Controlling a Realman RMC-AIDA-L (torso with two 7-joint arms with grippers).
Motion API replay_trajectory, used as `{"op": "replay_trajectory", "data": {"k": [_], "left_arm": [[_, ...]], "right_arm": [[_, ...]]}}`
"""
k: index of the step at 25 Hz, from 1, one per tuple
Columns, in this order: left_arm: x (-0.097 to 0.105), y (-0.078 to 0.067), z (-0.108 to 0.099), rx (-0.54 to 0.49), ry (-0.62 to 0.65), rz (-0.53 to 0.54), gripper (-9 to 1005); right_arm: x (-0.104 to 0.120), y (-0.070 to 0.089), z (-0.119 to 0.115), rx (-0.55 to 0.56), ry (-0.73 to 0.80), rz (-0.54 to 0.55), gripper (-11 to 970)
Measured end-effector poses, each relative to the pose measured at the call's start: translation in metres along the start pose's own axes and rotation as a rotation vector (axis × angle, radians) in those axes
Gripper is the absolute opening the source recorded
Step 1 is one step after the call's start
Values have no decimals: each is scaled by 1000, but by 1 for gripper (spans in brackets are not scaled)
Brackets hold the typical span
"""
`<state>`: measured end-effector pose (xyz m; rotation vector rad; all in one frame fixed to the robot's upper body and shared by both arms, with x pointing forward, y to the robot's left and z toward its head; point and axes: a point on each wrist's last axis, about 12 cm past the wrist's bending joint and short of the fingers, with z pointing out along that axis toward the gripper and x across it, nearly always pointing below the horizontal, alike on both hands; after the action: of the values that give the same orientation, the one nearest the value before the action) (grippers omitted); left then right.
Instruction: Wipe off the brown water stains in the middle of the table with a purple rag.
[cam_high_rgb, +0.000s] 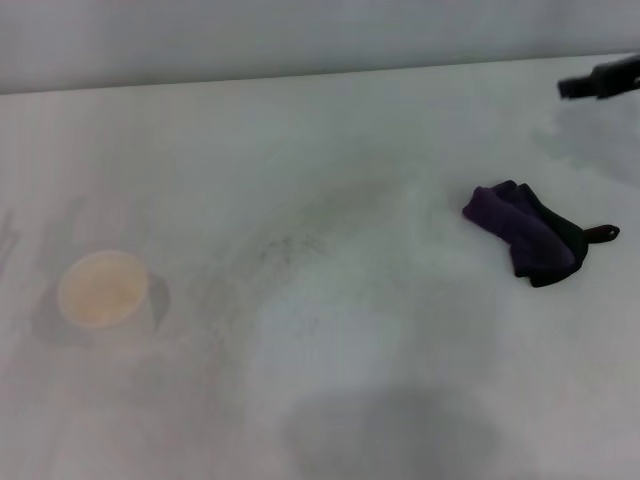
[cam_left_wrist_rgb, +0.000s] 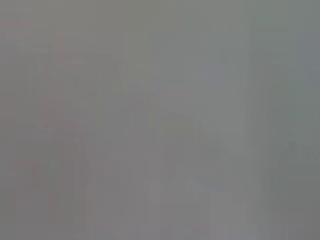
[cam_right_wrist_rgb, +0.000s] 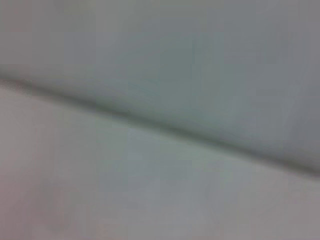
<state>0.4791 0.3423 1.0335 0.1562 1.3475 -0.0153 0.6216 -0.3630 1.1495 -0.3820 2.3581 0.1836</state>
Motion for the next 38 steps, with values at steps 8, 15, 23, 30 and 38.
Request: {"op": "replay_trajectory", "data": {"k": [8, 15, 23, 30, 38], "left_arm": [[-1, 3, 6, -50, -12, -14, 892], [-2, 4, 10, -77, -20, -23, 892], [-2, 10, 10, -130, -24, -1, 893], [-2, 9, 9, -131, -19, 4, 893], [-1, 9, 9, -136, -17, 15, 892]], "right_arm": [[29, -34, -6, -51, -363, 121, 575], [64, -38, -2, 49, -530, 169, 576], [108, -13, 15, 142, -725, 187, 577], [129, 7, 13, 218, -835, 55, 578], [136, 9, 14, 273, -850, 88, 579]]}}
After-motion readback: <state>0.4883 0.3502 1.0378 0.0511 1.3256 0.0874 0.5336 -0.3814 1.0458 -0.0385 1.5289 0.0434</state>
